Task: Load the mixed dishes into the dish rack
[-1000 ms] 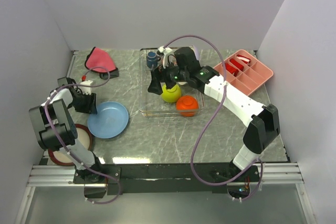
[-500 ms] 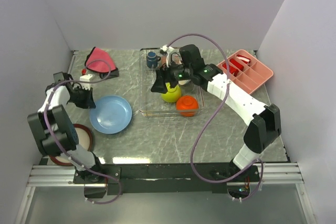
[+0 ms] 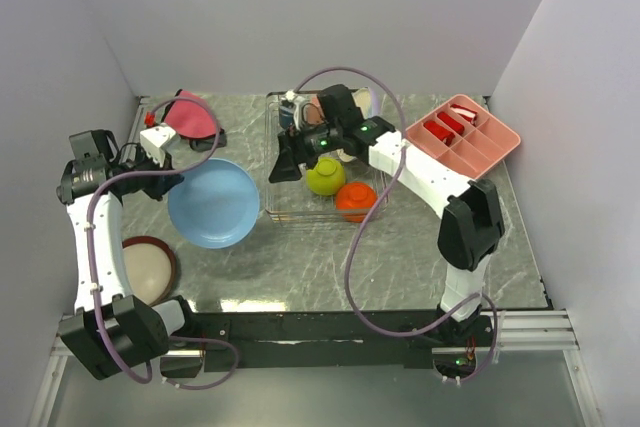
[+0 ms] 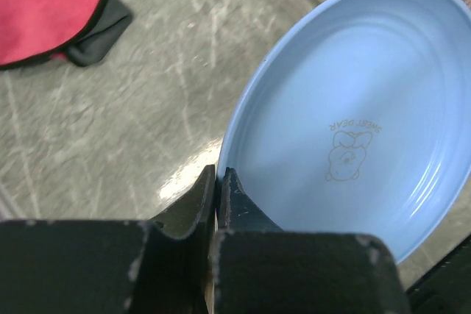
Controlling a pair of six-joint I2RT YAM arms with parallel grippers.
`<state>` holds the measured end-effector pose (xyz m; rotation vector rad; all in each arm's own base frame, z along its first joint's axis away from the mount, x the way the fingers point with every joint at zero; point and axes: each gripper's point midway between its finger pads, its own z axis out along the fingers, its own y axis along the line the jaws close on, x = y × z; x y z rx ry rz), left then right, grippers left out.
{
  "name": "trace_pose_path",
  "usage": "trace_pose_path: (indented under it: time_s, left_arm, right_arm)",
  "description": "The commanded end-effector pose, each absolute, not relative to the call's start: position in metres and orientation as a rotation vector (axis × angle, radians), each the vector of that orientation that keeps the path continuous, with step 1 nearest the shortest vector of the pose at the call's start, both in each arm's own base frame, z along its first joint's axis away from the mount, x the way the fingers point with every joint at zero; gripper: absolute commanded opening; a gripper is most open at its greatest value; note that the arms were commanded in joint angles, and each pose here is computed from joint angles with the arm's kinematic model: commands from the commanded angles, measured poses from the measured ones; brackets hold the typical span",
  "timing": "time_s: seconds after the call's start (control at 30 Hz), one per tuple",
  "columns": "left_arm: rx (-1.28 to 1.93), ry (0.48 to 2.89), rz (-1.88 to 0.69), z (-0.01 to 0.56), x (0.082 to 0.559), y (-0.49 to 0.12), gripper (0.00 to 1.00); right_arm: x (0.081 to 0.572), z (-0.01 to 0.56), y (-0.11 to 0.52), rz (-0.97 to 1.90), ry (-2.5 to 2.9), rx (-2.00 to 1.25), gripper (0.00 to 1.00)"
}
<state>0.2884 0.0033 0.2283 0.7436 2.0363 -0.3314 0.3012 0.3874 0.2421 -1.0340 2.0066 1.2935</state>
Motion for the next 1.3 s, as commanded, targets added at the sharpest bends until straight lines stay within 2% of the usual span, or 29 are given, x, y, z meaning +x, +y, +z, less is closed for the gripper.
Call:
trace_pose_path:
  time_s: [0.0, 0.33, 0.43, 0.53, 0.67, 0.7, 0.73, 0.77, 0.8, 0.83, 0.93, 0.97, 1.03, 1.1, 1.13, 1.27]
  left_arm:
    - [0.752, 1.928, -0.464, 0.258, 0.283, -0.021, 0.01]
    - [0.745, 1.886, -0.539, 0.272, 0.295, -0.032, 0.01]
    - [0.744, 1.882, -0.569, 0.274, 0.299, -0.038, 0.01]
    - [0.751, 1.883, -0.596, 0.273, 0.301, -0.044, 0.01]
    - [0.727, 1.908, -0.572, 0.265, 0.313, -0.044, 0.01]
    - [0.705, 1.915, -0.566, 0.264, 0.316, -0.042, 0.01]
    - [0.681, 1.929, -0.565, 0.258, 0.318, -0.041, 0.02]
    - [0.677, 1.898, -0.527, 0.262, 0.329, -0.037, 0.03]
    - [0.628, 1.917, -0.522, 0.259, 0.333, -0.034, 0.06]
    - [0.603, 1.921, -0.505, 0.257, 0.339, -0.031, 0.27]
    - [0.494, 1.892, -0.440, 0.268, 0.360, -0.019, 0.48]
    - [0.463, 1.871, -0.422, 0.276, 0.365, -0.017, 0.49]
    - [0.354, 1.800, -0.319, 0.305, 0.384, 0.000, 0.57]
    - [0.179, 1.710, -0.217, 0.339, 0.398, 0.023, 0.71]
    - [0.101, 1.689, -0.120, 0.347, 0.403, 0.041, 0.73]
    - [0.001, 1.670, -0.083, 0.358, 0.411, 0.055, 0.76]
  right_arm:
    - [0.288, 0.269, 0.414, 1.349, 1.904, -1.097, 0.89]
    - [0.284, 0.264, 0.443, 1.381, 1.914, -1.084, 0.90]
    - [0.288, 0.260, 0.446, 1.387, 1.931, -1.065, 0.87]
    - [0.291, 0.260, 0.449, 1.390, 1.925, -1.058, 0.76]
    - [0.299, 0.265, 0.447, 1.339, 1.941, -1.004, 0.47]
    - [0.304, 0.266, 0.445, 1.311, 1.945, -0.981, 0.43]
    - [0.306, 0.273, 0.442, 1.295, 1.940, -0.967, 0.25]
    - [0.308, 0.275, 0.439, 1.281, 1.942, -0.953, 0.15]
    - [0.311, 0.280, 0.435, 1.254, 1.940, -0.928, 0.07]
    - [0.316, 0.282, 0.430, 1.235, 1.946, -0.903, 0.00]
    - [0.321, 0.292, 0.419, 1.207, 1.950, -0.848, 0.00]
    - [0.327, 0.297, 0.412, 1.196, 1.949, -0.818, 0.00]
    - [0.336, 0.305, 0.400, 1.128, 1.946, -0.749, 0.00]
    - [0.349, 0.315, 0.384, 1.040, 1.932, -0.681, 0.00]
    - [0.369, 0.315, 0.369, 0.886, 1.945, -0.574, 0.00]
    - [0.418, 0.334, 0.307, 0.486, 1.911, -0.211, 0.00]
